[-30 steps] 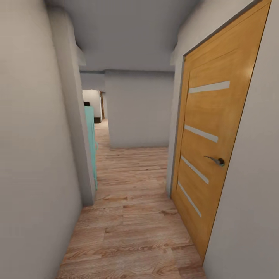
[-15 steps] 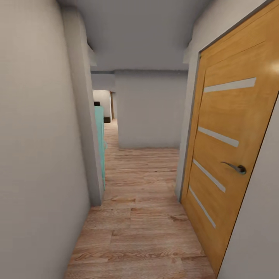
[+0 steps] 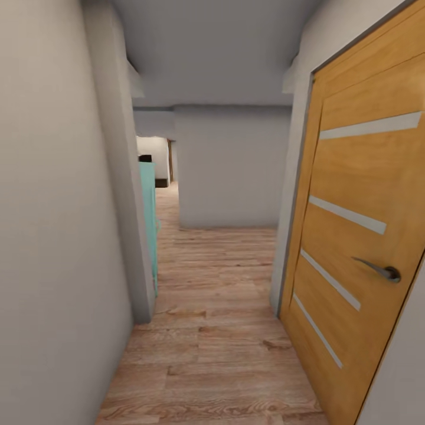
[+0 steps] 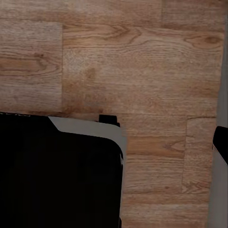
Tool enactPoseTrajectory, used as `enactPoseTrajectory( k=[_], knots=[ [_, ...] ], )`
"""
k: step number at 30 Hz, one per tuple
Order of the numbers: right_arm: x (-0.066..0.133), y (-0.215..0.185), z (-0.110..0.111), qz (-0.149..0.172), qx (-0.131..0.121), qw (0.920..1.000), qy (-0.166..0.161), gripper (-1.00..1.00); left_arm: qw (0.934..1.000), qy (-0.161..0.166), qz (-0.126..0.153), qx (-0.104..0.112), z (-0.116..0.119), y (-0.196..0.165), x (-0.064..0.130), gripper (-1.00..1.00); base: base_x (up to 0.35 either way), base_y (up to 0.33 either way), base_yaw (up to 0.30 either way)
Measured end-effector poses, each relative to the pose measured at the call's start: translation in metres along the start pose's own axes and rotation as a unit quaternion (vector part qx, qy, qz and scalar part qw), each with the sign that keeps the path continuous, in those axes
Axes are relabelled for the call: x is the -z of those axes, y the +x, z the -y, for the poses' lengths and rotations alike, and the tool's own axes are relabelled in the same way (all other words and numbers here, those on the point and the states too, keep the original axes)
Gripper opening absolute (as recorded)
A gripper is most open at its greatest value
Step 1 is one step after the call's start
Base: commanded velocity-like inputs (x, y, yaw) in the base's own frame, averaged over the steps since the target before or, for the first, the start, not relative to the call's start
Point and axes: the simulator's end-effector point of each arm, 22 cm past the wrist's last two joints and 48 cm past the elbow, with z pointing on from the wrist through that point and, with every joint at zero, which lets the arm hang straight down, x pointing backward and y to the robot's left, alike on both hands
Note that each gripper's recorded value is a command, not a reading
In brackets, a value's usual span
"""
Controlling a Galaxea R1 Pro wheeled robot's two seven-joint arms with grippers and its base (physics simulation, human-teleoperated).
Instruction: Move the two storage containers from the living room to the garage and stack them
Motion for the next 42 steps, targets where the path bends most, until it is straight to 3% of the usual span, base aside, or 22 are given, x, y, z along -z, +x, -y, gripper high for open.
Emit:
enactPoseTrajectory(
  k=[42],
  knots=[
    [0.0000,0.0011,0.0010,-0.003,0.004,1.0000,0.004,1.00,0.9999,0.002,-0.013,-0.001,0.0024,0.0062,0.0002,1.00,0.322,0.000,0.000]
  ],
)
